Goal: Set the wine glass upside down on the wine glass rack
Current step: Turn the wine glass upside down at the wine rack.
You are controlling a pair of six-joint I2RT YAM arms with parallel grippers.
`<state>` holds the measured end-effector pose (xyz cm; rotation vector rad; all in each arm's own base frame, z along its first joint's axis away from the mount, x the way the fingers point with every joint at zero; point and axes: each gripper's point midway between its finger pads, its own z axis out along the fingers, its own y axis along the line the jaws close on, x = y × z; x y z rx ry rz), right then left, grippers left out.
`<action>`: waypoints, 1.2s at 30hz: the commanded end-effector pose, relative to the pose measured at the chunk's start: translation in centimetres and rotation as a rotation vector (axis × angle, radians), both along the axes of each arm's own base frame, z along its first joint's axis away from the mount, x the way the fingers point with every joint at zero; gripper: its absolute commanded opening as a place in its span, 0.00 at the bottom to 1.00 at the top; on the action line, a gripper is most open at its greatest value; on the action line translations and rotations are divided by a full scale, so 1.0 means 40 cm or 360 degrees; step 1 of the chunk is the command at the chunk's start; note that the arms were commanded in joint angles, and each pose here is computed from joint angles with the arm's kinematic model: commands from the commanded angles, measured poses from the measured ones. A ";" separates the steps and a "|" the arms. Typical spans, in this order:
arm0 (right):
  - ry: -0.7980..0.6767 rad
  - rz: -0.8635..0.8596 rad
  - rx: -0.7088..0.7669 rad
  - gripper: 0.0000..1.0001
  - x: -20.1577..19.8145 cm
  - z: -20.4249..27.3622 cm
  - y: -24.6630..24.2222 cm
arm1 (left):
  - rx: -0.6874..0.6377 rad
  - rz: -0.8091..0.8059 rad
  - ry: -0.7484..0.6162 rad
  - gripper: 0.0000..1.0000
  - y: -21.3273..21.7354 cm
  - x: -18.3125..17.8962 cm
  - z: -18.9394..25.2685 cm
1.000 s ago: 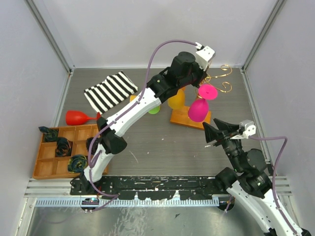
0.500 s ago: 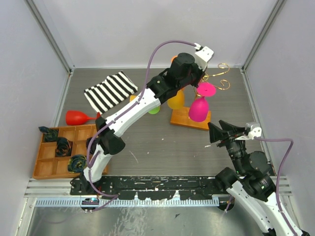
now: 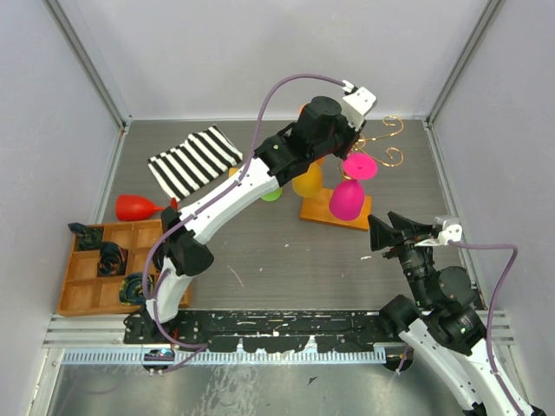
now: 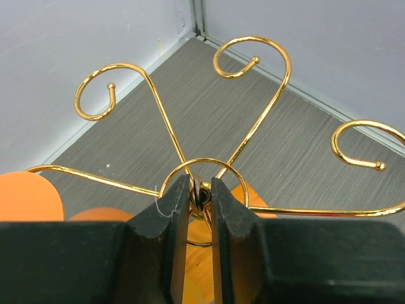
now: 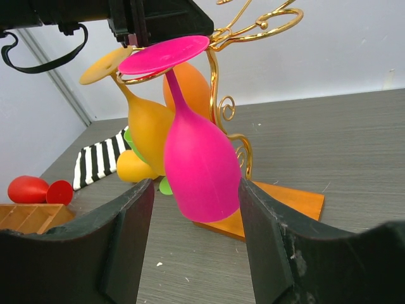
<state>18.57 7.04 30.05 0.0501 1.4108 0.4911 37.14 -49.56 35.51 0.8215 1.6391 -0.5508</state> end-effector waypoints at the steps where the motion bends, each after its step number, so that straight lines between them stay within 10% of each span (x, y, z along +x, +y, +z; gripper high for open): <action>1: -0.0044 -0.0013 0.0046 0.61 -0.005 0.031 -0.008 | -0.0162 0.0008 -0.0158 0.26 0.029 -0.016 0.148; 22: 0.0054 -0.0056 0.0025 0.66 -0.003 0.018 -0.019 | -0.0235 0.0036 -0.0266 0.36 0.129 -0.072 0.286; 36: 0.0257 -0.0036 0.0171 0.69 -0.026 -0.019 -0.020 | -0.0219 0.0488 -0.0276 0.42 0.495 -0.172 0.258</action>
